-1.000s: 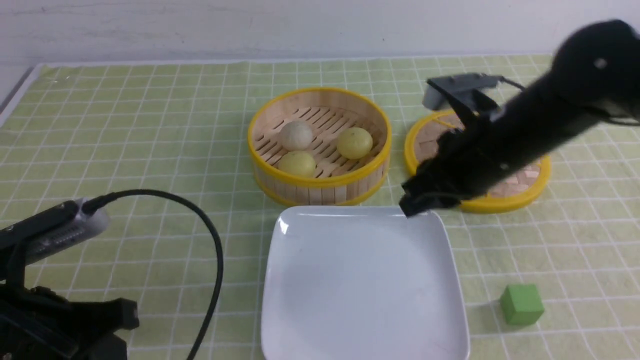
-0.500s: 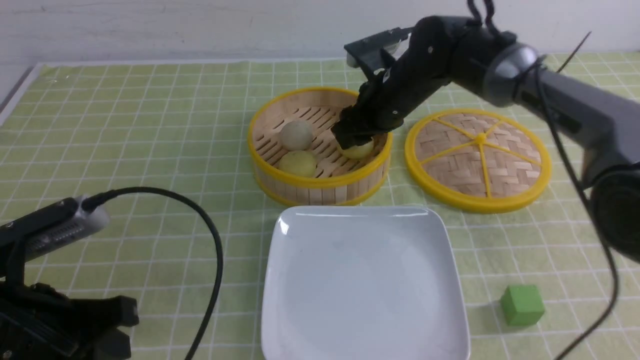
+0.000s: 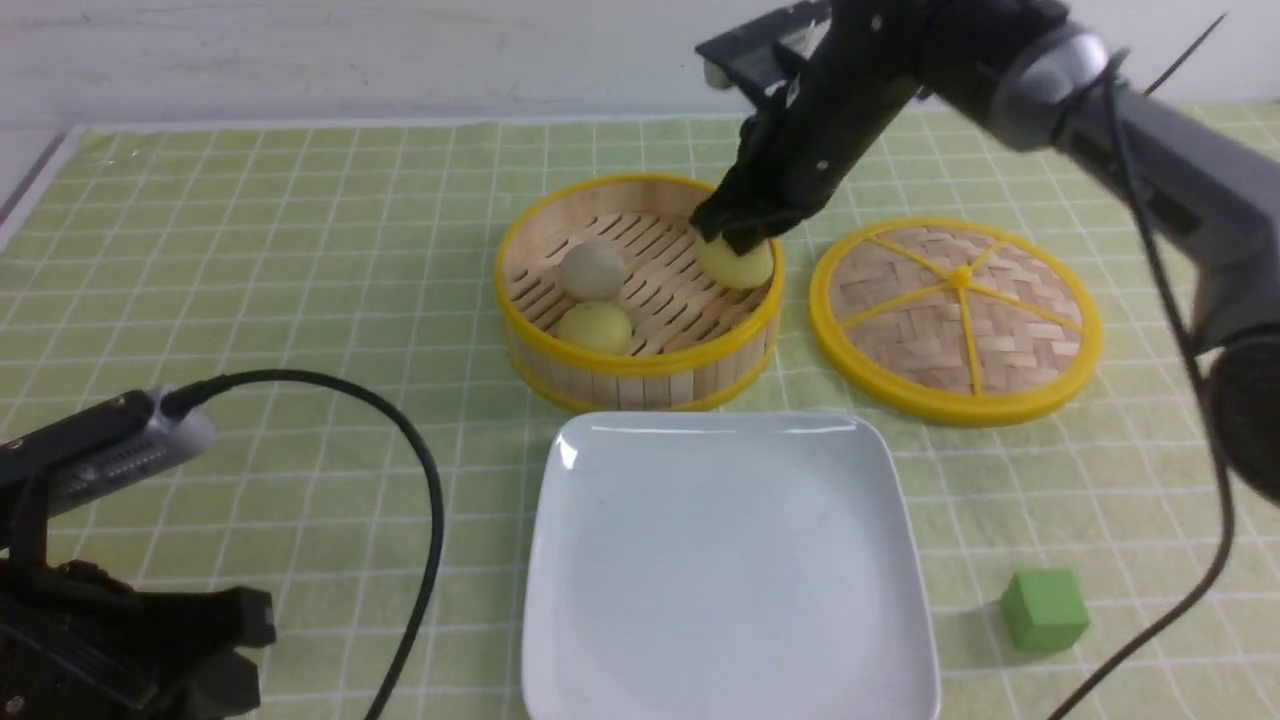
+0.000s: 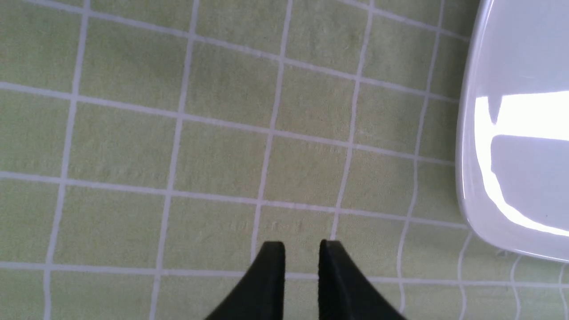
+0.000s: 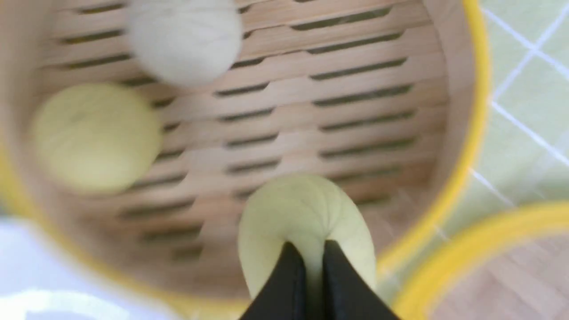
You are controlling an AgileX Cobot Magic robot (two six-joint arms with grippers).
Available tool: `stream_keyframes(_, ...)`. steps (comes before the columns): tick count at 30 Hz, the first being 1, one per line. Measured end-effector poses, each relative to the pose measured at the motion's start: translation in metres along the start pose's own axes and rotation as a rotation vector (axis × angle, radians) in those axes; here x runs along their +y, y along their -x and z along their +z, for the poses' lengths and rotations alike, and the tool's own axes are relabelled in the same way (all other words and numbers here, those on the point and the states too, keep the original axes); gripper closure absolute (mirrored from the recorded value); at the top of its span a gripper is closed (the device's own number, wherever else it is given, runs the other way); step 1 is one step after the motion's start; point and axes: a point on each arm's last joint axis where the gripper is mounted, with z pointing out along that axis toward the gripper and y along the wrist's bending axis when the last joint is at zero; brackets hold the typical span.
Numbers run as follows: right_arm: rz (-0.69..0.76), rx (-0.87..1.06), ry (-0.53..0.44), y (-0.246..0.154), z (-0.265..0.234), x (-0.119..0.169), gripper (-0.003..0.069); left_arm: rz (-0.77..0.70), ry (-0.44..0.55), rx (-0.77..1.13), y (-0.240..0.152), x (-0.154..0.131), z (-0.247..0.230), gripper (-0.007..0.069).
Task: Put the steamed buns into the plate on the green tablecloth.
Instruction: 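Move the steamed bun from the bamboo steamer onto the white plate with the right gripper, then reach into the bamboo steamer and grasp a bun with the left gripper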
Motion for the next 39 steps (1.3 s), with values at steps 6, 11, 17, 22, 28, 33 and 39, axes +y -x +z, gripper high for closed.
stream_keyframes(6, 0.022, -0.122, -0.088, -0.005, -0.129, 0.016, 0.0642, 0.001, 0.002, -0.001, 0.000, 0.000, 0.000, 0.0480)
stream_keyframes(11, 0.143, -0.032, 0.005, -0.054, -0.155, 0.038, 0.0638, 0.000, 0.001, -0.005, 0.001, 0.000, 0.000, 0.0475)
stream_keyframes(17, 0.255, 0.206, 0.163, -0.113, -0.085, 0.057, 0.0622, 0.000, 0.000, -0.012, 0.001, 0.000, 0.000, 0.0466)
stream_keyframes(22, 0.285, 0.242, 0.131, -0.151, 0.008, 0.069, 0.0501, 0.000, 0.000, -0.012, 0.001, 0.000, 0.000, 0.0463)
stream_keyframes(28, 0.280, 0.264, 0.135, -0.155, 0.035, 0.076, 0.0233, 0.004, 0.003, -0.023, 0.002, 0.000, 0.000, 0.0464)
stream_keyframes(33, 0.209, 0.358, 0.130, -0.146, 0.004, 0.071, 0.0142, 0.004, 0.003, -0.024, 0.003, 0.000, 0.000, 0.0459)
stream_keyframes(39, 0.126, 0.385, 0.076, -0.135, -0.051, 0.066, 0.0249, 0.007, 0.002, -0.042, 0.004, 0.000, 0.000, 0.0450)
